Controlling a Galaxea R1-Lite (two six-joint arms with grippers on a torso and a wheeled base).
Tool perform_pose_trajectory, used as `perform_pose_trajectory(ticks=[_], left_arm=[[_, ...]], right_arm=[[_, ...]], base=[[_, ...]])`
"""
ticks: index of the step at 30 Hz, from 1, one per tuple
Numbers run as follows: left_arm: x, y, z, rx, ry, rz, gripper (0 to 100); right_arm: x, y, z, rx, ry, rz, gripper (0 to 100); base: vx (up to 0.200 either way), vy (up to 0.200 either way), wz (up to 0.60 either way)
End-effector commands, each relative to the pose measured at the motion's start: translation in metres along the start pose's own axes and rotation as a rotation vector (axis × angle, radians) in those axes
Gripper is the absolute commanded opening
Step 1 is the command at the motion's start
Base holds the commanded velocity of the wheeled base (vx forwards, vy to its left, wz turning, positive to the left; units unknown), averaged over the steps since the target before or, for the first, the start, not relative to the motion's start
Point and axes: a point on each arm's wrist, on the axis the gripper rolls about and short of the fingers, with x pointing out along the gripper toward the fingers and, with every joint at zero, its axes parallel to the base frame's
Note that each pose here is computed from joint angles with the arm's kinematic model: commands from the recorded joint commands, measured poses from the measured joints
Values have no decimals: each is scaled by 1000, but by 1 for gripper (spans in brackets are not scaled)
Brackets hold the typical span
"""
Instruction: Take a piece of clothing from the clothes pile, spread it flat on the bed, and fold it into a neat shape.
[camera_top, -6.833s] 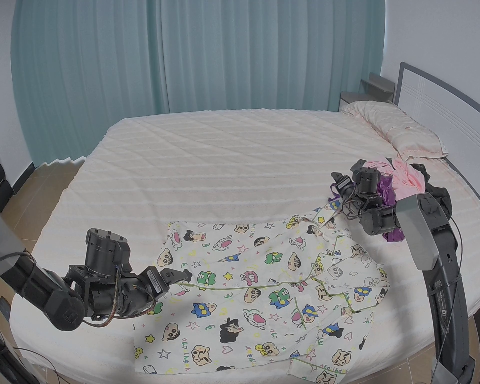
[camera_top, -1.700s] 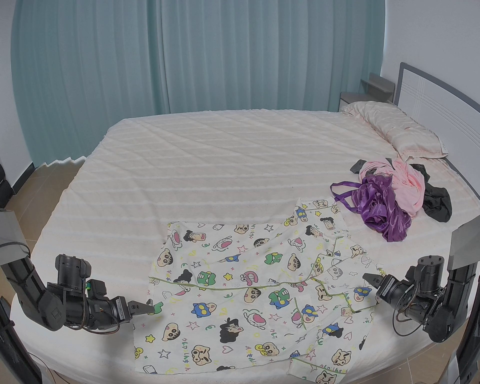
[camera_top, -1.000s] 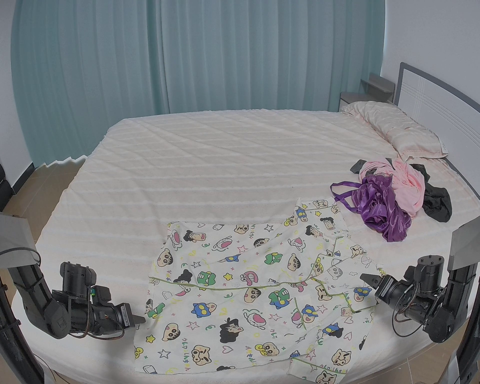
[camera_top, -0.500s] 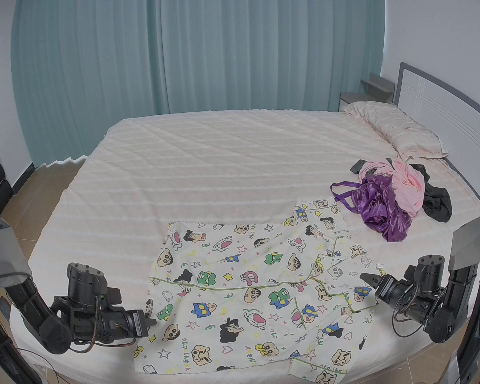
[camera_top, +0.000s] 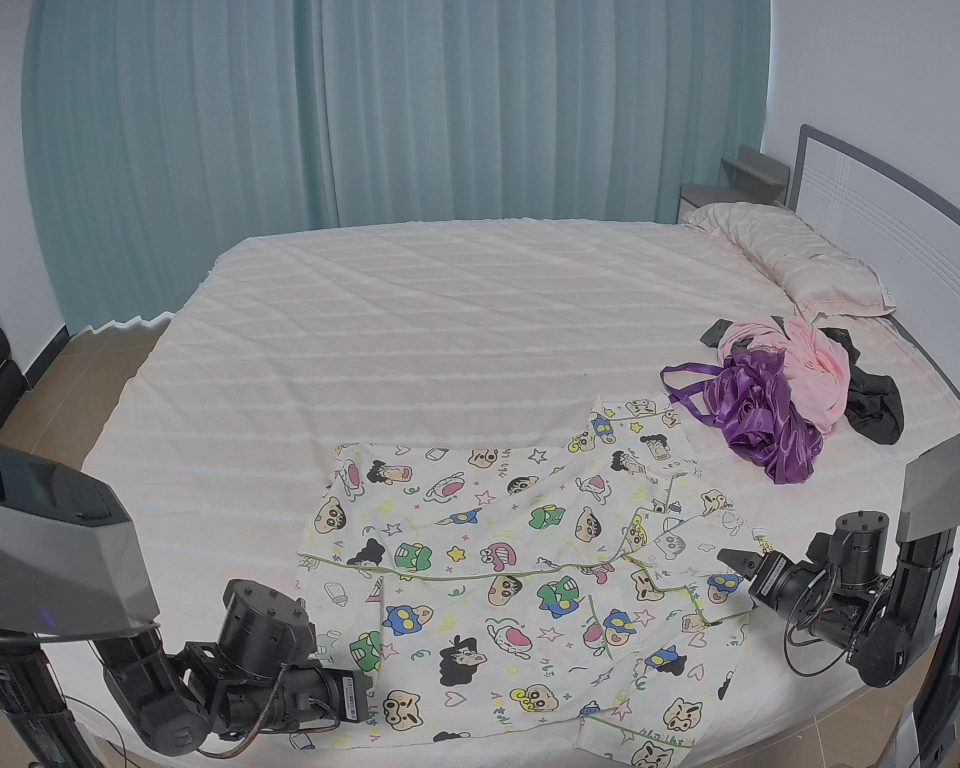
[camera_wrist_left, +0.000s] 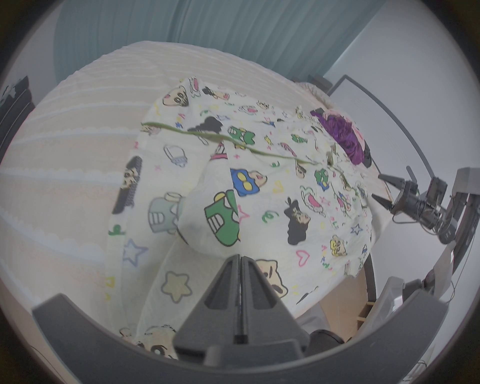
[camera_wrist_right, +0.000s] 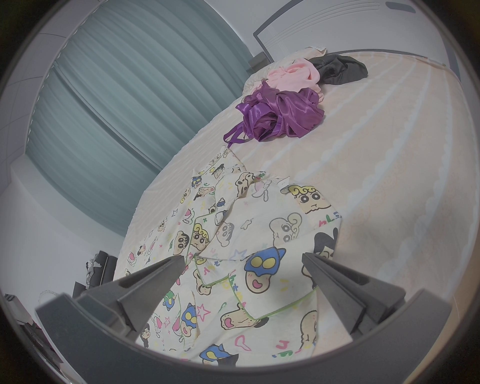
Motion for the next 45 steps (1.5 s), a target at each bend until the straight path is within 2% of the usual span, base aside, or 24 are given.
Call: perform_pose_trajectory(ticks=[1,12,24,25,33,37,39,40,45], left_arm=[[8,-2,-12,24,59,12,0],[6,-15,-27,52,102,-27,0],[1,-18,-36,80,125,-50,0],[1,-18,-36,80,125,-50,100],[-2,-19,-34,77,82,-73,100],[-14,-19,-28,64,28,-98,100],[-22,-19,-23,40,-5,-114,100],[-31,-19,-17,-18,-46,-137,100],[-33,-15,-10,-146,-68,-136,100]], right_arm=[[0,-1,-1,-1,5,2,100],[0,0,-1,-1,6,3,100],[0,2,-5,-12,23,9,100],[0,2,-5,-10,23,9,100],[0,1,-6,-10,28,4,100],[0,1,-5,-9,23,6,100],[0,1,-5,-9,23,6,100],[0,1,-5,-9,24,5,100],[0,1,-5,-8,22,5,100]], base=[[0,0,0],[0,0,0],[0,0,0],[0,0,0],[0,0,0],[0,0,0],[0,0,0],[0,0,0],[0,0,0]])
